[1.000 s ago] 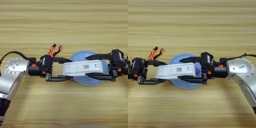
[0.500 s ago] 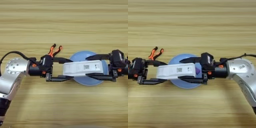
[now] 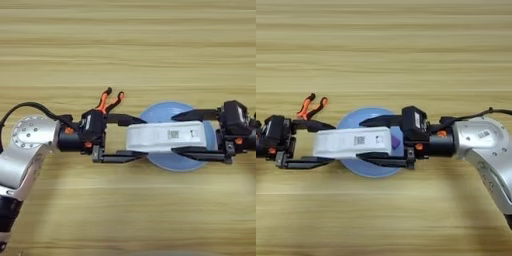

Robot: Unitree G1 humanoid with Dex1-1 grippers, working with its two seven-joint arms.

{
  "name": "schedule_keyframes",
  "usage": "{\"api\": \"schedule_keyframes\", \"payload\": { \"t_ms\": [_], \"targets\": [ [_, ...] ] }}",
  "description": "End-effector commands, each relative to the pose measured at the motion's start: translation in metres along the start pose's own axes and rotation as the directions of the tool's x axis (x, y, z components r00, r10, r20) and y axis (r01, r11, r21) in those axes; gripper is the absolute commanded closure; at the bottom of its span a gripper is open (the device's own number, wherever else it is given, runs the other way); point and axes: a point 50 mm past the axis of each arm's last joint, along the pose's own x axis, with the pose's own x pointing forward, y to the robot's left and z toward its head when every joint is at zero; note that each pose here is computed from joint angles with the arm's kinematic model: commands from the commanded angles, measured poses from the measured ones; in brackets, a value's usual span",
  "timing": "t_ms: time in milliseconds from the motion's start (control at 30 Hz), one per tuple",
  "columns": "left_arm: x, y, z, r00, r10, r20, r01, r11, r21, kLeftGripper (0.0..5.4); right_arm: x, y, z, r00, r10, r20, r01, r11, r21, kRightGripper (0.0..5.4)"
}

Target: Move the objects on the table

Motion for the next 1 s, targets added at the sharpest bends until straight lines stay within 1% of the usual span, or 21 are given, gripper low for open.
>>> {"api": "schedule_keyframes", "payload": {
  "t_ms": [33,100,167,200,233,400,433,600,633,800,967,1000],
  "targets": [
    [0.0,0.004,0.007,1.0,0.013,0.006,-0.013,0.999,0.035,1.74,0.0,0.001,-0.001,1.0,0.009,-0.007,-0.009,1.0,-0.006,2.5],
    [0.0,0.004,0.007,1.0,0.013,0.005,-0.013,0.999,0.036,1.61,0.0,0.001,-0.001,1.0,0.009,-0.006,-0.009,1.0,-0.007,2.5],
    [0.0,0.004,0.007,1.0,0.013,0.006,-0.013,0.999,0.036,1.31,0.0,0.001,-0.001,1.0,0.008,-0.005,-0.008,1.0,-0.007,2.5],
    [0.0,0.004,0.006,1.0,0.013,0.006,-0.014,0.999,0.036,1.27,0.0,0.001,-0.001,1.0,0.007,-0.005,-0.007,1.0,-0.007,2.5],
    [0.0,0.004,0.006,1.0,0.014,0.006,-0.014,0.999,0.036,1.1,0.0,0.001,-0.001,1.0,0.007,-0.005,-0.007,1.0,-0.007,2.5],
    [0.0,0.004,0.006,1.0,0.016,0.008,-0.016,0.999,0.037,0.66,0.0,0.0,-0.001,1.0,0.006,-0.003,-0.006,1.0,-0.007,2.5],
    [0.0,0.004,0.006,1.0,0.016,0.008,-0.016,0.999,0.037,0.5,0.0,0.0,-0.001,1.0,0.005,-0.002,-0.005,1.0,-0.007,2.5],
    [0.0,0.004,0.007,1.0,0.019,0.012,-0.019,0.999,0.037,0.09,0.0,0.0,-0.003,1.0,-0.002,-0.004,0.002,1.0,0.001,2.5],
    [0.0,0.004,0.007,1.0,0.02,0.014,-0.021,0.999,0.038,0.02,-0.001,0.0,-0.004,1.0,-0.006,-0.004,0.006,1.0,0.008,2.5],
    [0.0,0.005,0.009,0.999,0.036,0.03,-0.037,0.999,0.04,0.0,-0.002,0.005,-0.013,1.0,-0.017,0.005,0.016,0.998,0.053,2.5],
    [-0.002,0.008,0.011,0.996,0.063,0.056,-0.065,0.997,0.036,0.0,-0.002,0.017,-0.024,1.0,-0.008,0.01,0.007,0.992,0.124,2.5],
    [-0.002,0.008,0.012,0.996,0.066,0.061,-0.068,0.997,0.034,0.0,-0.002,0.02,-0.029,1.0,-0.005,0.0,0.005,0.99,0.142,2.5]
  ]
}}
